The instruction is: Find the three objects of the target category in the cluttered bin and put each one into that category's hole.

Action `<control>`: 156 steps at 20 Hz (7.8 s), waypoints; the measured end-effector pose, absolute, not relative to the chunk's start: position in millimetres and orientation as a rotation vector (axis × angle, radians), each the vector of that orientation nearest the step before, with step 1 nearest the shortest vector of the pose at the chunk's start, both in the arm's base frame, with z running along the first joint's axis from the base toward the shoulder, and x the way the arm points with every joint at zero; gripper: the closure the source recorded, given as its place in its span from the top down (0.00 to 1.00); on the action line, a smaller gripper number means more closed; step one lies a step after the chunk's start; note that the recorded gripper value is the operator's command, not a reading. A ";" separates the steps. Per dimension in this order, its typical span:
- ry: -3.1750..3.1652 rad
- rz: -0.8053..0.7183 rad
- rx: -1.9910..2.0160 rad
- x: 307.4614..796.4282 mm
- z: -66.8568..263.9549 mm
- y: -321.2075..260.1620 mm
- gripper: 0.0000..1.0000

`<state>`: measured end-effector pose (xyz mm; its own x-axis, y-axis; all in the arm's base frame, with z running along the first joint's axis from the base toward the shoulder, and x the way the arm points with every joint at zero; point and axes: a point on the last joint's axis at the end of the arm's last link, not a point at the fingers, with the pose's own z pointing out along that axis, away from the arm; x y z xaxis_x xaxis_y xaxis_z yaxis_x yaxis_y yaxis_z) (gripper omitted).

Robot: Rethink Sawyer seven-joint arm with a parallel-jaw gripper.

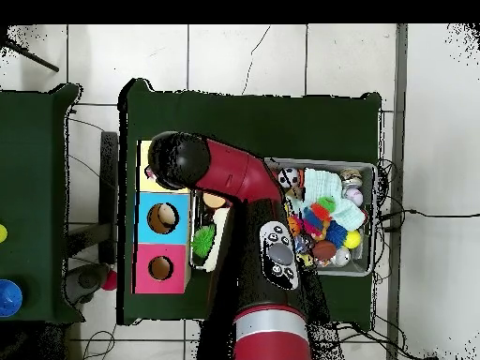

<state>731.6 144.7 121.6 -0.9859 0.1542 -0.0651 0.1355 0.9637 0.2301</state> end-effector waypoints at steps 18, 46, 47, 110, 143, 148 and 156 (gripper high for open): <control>3.065 0.338 0.205 713.6 97.9 159.3 0.00; 3.052 0.226 0.036 726.5 132.2 190.9 0.00; 3.051 0.204 0.025 726.9 131.5 187.1 0.00; 3.092 0.087 -0.077 733.5 159.6 175.8 0.00; 3.152 0.057 -0.079 704.8 114.7 220.9 0.00; 3.163 0.026 -0.071 702.5 107.2 212.1 0.00; 3.148 -0.052 -0.078 704.4 104.0 194.4 0.00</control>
<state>704.4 194.4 104.0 -0.9987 -0.0494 0.0087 -0.0496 0.9982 -0.0330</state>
